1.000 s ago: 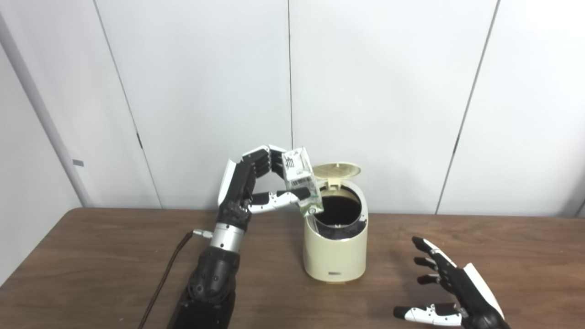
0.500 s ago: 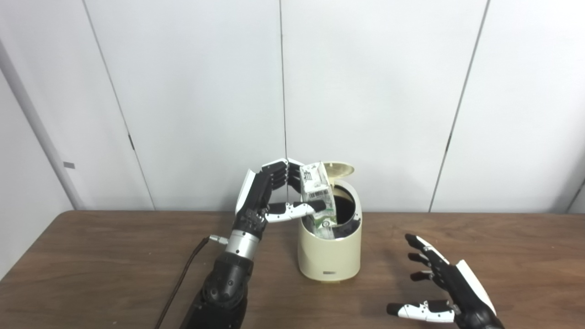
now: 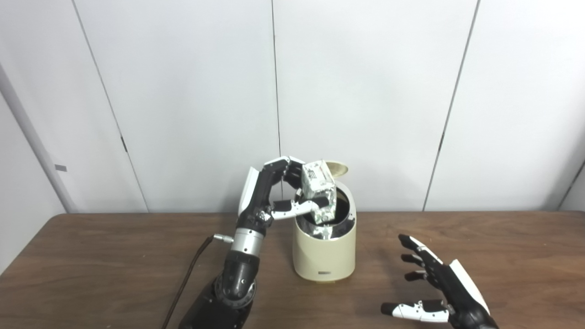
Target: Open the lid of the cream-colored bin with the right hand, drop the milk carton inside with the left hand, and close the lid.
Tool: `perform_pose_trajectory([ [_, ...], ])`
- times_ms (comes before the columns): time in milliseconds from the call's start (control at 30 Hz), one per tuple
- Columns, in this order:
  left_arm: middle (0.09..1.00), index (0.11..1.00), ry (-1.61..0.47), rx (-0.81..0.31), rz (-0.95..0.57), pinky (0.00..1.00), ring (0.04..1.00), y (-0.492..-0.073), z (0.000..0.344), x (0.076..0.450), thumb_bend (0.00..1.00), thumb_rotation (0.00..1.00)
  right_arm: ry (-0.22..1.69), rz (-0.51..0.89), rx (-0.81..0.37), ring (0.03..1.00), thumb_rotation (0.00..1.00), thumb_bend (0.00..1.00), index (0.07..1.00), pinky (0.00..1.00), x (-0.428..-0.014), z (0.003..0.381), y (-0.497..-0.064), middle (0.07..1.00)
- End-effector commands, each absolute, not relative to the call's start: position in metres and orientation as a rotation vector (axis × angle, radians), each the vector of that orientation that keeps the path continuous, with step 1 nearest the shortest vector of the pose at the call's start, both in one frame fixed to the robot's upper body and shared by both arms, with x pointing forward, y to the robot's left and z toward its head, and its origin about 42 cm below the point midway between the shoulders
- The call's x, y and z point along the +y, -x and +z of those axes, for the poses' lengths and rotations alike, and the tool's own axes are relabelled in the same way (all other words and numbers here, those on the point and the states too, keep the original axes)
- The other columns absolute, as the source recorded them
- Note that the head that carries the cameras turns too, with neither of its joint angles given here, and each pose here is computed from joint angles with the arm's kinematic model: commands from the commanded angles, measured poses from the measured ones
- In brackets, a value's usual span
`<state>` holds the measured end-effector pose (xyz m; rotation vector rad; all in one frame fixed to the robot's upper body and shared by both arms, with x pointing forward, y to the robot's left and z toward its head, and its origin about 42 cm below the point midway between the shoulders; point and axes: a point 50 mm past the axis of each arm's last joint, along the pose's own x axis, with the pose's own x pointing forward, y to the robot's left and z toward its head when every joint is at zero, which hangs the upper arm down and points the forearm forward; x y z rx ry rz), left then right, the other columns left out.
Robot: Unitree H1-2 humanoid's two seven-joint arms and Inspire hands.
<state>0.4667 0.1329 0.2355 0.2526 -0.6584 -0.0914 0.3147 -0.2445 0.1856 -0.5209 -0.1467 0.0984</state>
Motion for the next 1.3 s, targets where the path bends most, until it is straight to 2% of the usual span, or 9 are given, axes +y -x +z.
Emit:
perform_pose_trajectory([
  [0, 0.494, 0.51, -0.249, -0.782, -0.057, 0.49, 0.455, -0.476, 0.271, 0.128, 0.5, 0.0, 0.535, 0.082, -0.235, 0.854, 0.18, 0.76, 0.906, 0.7, -0.242, 0.204, -0.318, 0.921],
  [400, 0.494, 0.509, -0.295, -0.796, -0.01, 0.5, 0.456, -0.479, 0.264, 0.123, 0.5, 0.0, 0.546, 0.087, -0.228, 0.854, 0.23, 0.76, 0.909, 0.71, -0.244, 0.203, -0.315, 0.915],
  [800, 0.504, 0.506, -0.313, -0.767, -0.055, 0.51, 0.455, -0.475, 0.252, 0.123, 0.5, 0.0, 0.53, 0.084, -0.242, 0.854, 0.19, 0.76, 0.9, 0.68, -0.247, 0.206, -0.313, 0.915],
  [833, 0.579, 0.502, -0.323, -0.769, -0.059, 0.53, 0.535, -0.475, 0.252, 0.124, 0.51, 0.03, 0.531, 0.084, -0.241, 0.855, 0.19, 0.76, 0.901, 0.68, -0.247, 0.206, -0.313, 0.917],
  [867, 0.617, 0.499, -0.34, -0.773, -0.061, 0.53, 0.577, -0.475, 0.251, 0.125, 0.52, 0.04, 0.53, 0.084, -0.24, 0.855, 0.19, 0.76, 0.901, 0.68, -0.247, 0.206, -0.313, 0.918],
  [900, 0.679, 0.618, -0.356, -0.779, -0.06, 0.57, 0.645, -0.476, 0.25, 0.125, 0.74, 0.09, 0.528, 0.085, -0.239, 0.856, 0.2, 0.76, 0.903, 0.68, -0.247, 0.206, -0.314, 0.919],
  [967, 0.729, 0.701, -0.374, -0.788, -0.056, 0.61, 0.698, -0.476, 0.25, 0.126, 0.87, 0.14, 0.527, 0.087, -0.24, 0.856, 0.2, 0.76, 0.905, 0.69, -0.248, 0.206, -0.314, 0.92],
  [1133, 0.786, 0.787, -0.376, -0.801, -0.055, 0.64, 0.738, -0.475, 0.252, 0.127, 0.92, 0.2, 0.535, 0.091, -0.236, 0.856, 0.2, 0.76, 0.905, 0.69, -0.247, 0.207, -0.315, 0.922],
  [1267, 0.798, 0.807, -0.368, -0.806, -0.053, 0.65, 0.743, -0.474, 0.255, 0.129, 0.92, 0.21, 0.536, 0.094, -0.24, 0.854, 0.19, 0.76, 0.904, 0.68, -0.246, 0.208, -0.316, 0.919],
])
